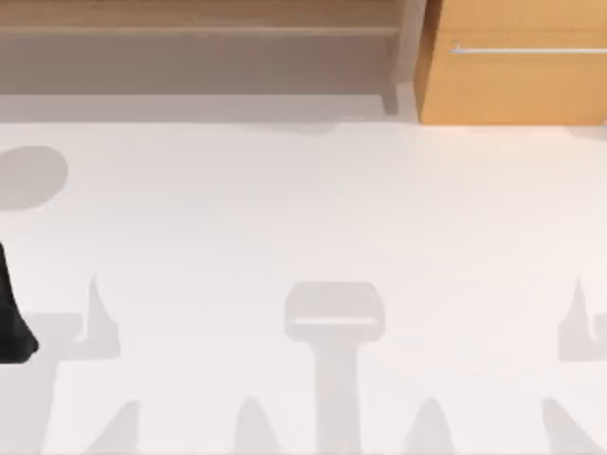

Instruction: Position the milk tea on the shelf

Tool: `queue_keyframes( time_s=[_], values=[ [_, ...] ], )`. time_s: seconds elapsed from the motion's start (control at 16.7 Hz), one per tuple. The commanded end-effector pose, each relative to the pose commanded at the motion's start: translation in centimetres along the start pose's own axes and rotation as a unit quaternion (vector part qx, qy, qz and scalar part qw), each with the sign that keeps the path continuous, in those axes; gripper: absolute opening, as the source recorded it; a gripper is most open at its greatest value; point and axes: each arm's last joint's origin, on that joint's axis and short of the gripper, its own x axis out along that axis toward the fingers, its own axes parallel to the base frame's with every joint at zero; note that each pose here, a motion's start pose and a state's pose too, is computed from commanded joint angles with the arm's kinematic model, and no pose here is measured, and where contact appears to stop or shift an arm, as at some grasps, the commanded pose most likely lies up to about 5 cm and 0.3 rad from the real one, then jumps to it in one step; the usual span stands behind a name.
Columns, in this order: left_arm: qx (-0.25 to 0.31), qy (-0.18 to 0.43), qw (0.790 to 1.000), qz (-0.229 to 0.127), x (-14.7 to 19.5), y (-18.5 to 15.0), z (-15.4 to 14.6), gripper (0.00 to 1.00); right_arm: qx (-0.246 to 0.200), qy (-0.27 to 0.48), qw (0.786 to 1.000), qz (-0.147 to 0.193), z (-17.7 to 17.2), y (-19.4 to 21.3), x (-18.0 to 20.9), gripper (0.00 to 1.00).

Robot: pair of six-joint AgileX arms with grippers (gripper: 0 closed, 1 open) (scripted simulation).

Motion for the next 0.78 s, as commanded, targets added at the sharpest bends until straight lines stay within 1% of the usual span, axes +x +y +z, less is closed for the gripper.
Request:
queue_keyframes(
  time_s=[0.18,0.48,0.6,0.78],
  values=[
    [0.001,-0.003,1.0,-0.001,0.0,0.0,0.2,1.0,0.0,0.0,1.0,0.0,0.0,0.0,0.0,1.0],
    [0.01,-0.038,0.999,-0.018,1.1,0.3,3.7,1.0,0.0,0.0,1.0,0.0,0.0,0.0,0.0,1.0],
    [0.015,-0.045,0.998,-0.028,2.4,0.6,5.2,1.0,0.0,0.0,1.0,0.0,0.0,0.0,0.0,1.0],
    [0.022,-0.043,0.998,-0.043,5.7,1.6,6.7,1.0,0.0,0.0,1.0,0.0,0.0,0.0,0.0,1.0]
  ],
)
